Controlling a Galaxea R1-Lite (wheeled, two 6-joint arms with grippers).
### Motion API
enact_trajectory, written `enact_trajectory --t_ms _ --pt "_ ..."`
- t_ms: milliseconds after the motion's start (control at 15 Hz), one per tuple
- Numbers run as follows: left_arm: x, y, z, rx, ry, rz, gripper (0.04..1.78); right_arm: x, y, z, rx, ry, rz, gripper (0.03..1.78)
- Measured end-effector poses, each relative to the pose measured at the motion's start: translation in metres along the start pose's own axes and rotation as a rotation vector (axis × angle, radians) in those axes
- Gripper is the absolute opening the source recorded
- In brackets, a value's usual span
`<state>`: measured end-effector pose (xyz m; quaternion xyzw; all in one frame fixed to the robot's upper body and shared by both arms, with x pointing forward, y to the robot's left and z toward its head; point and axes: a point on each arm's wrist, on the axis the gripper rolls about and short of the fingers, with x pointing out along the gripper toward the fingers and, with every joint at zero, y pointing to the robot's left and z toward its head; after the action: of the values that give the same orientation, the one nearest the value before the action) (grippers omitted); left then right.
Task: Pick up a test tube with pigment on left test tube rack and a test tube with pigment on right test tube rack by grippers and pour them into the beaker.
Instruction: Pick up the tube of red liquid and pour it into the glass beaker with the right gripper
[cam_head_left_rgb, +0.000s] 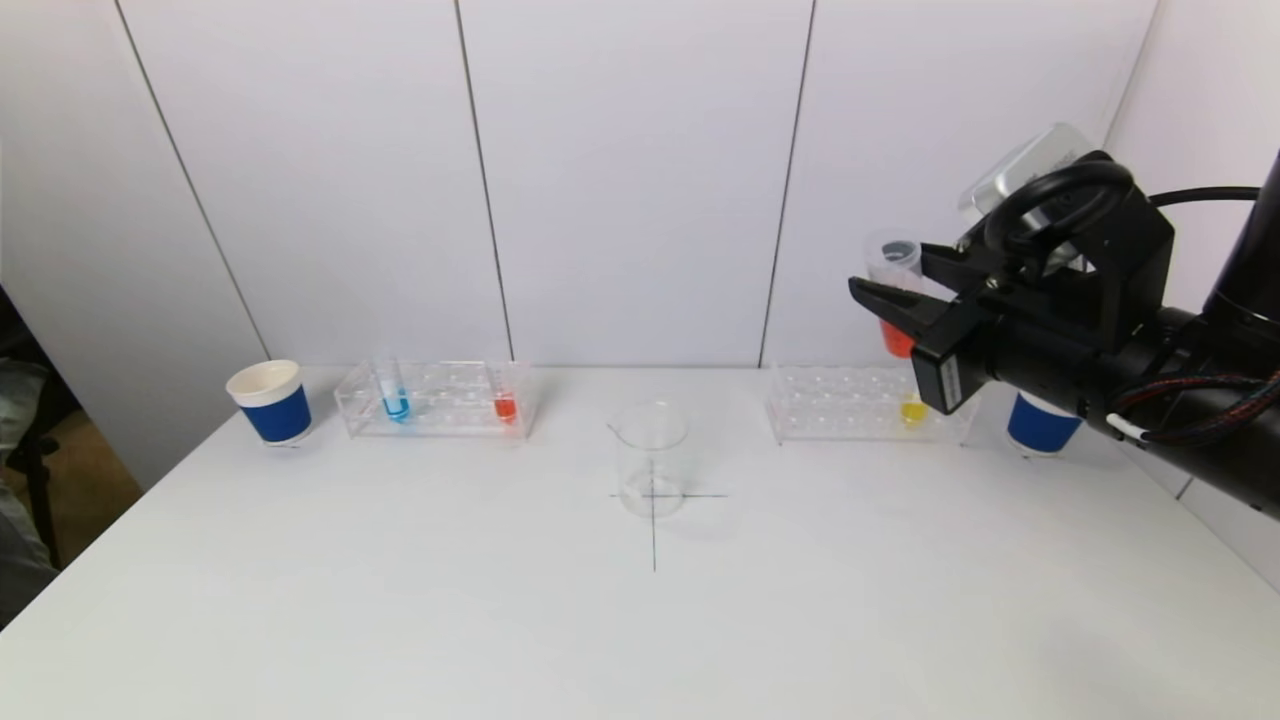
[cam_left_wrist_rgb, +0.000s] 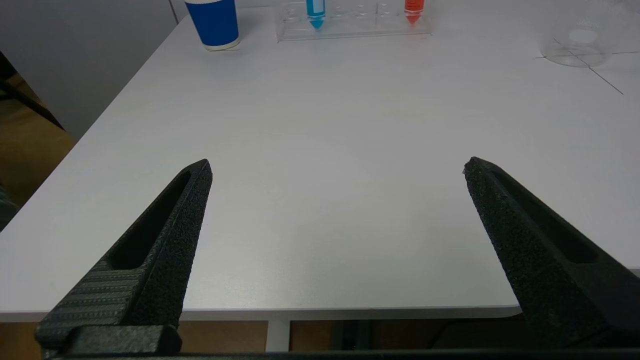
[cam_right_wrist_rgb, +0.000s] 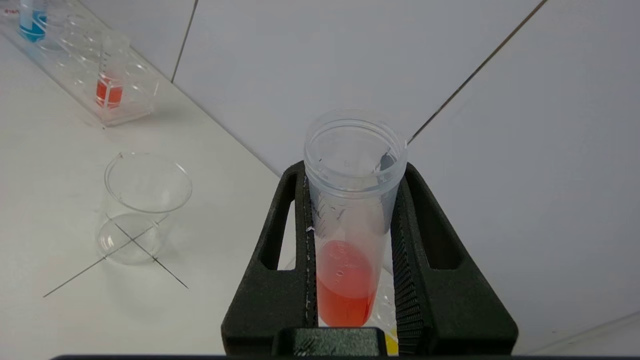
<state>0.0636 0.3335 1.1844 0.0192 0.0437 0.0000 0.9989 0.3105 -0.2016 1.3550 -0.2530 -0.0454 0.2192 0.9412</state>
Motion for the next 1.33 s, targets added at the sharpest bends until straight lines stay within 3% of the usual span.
enact_trajectory --t_ms 1067,1333 --pt "0.000 0.000 0.000 0.000 0.000 0.000 1.76 0.025 0.014 -0.018 -0.138 0.049 0.083 0.48" --pt "0.000 0.000 0.000 0.000 0.000 0.001 1.76 0.036 0.021 -0.023 -0.143 0.052 0.120 0.48"
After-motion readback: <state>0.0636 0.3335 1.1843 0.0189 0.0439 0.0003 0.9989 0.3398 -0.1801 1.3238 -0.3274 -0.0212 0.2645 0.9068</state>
